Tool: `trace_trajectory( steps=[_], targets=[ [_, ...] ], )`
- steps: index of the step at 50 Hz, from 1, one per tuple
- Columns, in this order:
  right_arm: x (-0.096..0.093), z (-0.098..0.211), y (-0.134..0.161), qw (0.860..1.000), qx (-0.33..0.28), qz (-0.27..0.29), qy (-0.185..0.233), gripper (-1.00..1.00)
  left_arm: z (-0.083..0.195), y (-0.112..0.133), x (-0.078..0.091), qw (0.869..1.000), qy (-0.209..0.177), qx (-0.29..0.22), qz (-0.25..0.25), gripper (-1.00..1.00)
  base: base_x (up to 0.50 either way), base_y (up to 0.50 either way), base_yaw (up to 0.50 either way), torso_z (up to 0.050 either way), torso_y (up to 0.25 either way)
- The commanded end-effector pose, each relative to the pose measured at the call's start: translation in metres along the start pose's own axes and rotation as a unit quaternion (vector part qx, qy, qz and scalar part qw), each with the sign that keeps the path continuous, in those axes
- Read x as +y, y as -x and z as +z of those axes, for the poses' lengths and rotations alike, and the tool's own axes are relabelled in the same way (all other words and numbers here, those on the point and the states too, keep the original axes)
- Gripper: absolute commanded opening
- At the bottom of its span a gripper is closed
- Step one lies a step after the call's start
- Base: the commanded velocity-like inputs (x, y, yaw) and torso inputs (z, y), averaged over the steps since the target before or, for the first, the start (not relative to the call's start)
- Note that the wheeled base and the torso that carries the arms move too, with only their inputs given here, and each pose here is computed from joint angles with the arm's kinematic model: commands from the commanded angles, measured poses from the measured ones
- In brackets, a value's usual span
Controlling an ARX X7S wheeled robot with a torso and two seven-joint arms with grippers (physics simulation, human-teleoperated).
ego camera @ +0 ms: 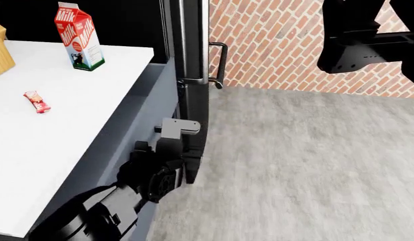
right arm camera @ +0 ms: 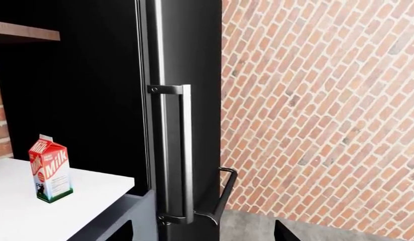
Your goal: Close the right drawer.
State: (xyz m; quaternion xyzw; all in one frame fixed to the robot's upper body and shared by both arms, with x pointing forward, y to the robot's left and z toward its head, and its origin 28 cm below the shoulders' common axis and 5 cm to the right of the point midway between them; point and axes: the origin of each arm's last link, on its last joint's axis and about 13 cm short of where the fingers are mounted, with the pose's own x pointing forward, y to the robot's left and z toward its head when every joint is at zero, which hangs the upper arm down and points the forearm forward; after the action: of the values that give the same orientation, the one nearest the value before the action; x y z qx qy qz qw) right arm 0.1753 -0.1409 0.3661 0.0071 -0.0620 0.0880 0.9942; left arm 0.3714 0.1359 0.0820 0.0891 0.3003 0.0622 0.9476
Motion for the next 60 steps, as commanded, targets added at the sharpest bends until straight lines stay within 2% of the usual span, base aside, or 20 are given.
trace_trajectory(
  steps=[1,18,44,60],
  targets=[
    [0.0,0.001,0.001,1.0,-0.002,0.001,0.0,1.0,-0.009,-0.009,0.013,0.999,0.012,0.02,0.024,1.0,0.0,0.0,0.0,0.0,0.0],
    [0.0,0.001,0.0,1.0,-0.002,0.001,0.0,1.0,-0.017,-0.017,0.026,0.998,0.007,0.026,0.057,1.0,0.0,0.0,0.0,-0.001,0.0],
    [0.0,-0.001,0.0,1.0,-0.001,0.0,0.0,1.0,-0.019,-0.021,0.038,0.997,0.006,0.024,0.08,1.0,0.0,0.0,0.0,0.0,0.0],
    [0.0,0.0,-0.001,1.0,0.0,0.001,0.001,1.0,-0.022,-0.024,0.051,0.995,0.016,0.03,0.099,1.0,0.0,0.0,0.0,0.0,0.0]
  ],
)
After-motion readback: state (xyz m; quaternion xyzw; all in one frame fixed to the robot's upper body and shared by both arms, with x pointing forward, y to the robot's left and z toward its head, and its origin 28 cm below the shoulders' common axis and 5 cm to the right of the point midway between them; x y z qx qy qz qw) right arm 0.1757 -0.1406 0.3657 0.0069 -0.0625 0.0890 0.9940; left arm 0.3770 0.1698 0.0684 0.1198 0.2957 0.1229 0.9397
